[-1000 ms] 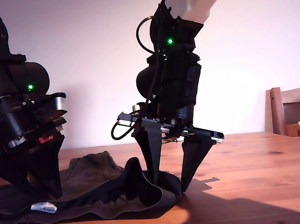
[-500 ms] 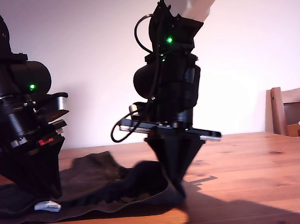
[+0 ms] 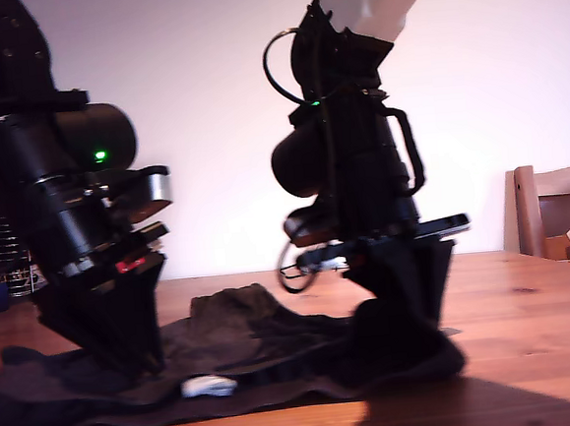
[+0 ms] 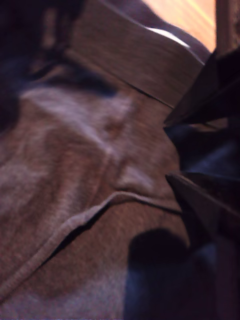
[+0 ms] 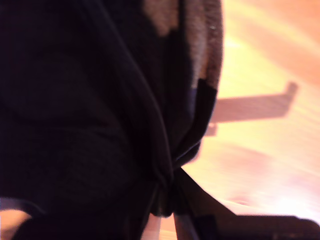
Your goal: Fold the underwear in front of you. After folding it, place it to the left side.
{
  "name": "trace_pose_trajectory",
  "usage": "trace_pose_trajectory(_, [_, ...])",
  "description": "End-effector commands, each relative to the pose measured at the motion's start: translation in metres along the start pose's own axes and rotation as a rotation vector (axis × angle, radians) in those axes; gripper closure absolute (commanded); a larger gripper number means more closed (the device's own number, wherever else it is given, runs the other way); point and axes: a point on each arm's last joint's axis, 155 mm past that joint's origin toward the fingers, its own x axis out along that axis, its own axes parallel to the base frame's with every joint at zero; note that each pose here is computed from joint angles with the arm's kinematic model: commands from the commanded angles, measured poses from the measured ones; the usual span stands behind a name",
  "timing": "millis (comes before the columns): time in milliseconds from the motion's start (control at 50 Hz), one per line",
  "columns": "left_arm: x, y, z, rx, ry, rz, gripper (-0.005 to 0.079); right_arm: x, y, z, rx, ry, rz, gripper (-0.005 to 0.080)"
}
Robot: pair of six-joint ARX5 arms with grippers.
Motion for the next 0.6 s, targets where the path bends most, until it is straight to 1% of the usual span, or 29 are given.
trace_pose_trajectory(0, [0.007, -0.003, -0.001, -0.001, 0.01, -0.006, 0.049, -0.018, -0.009, -0.005, 0.017, -0.039, 0.0, 0.0765])
trace_pose_trajectory(180, [0.009, -0.018, 0.011, -0.007, -0.034, -0.053, 0.049, -0.048, -0.02, -0.003, 0.046, -0.135, 0.011, 0.0765])
trace_pose_trajectory(360, [0.008, -0.025, 0.016, -0.02, -0.054, -0.088, 0.049, -0.077, -0.03, -0.003, 0.057, -0.209, -0.006, 0.0765])
trace_pose_trajectory(480, [0.007, -0.031, 0.019, -0.024, -0.063, -0.119, 0.049, -0.083, -0.04, -0.008, 0.069, -0.203, -0.027, 0.0765])
trace_pose_trajectory(580, [-0.003, -0.041, 0.027, -0.036, -0.091, -0.158, 0.0497, -0.084, -0.04, -0.01, 0.069, -0.197, -0.026, 0.0765])
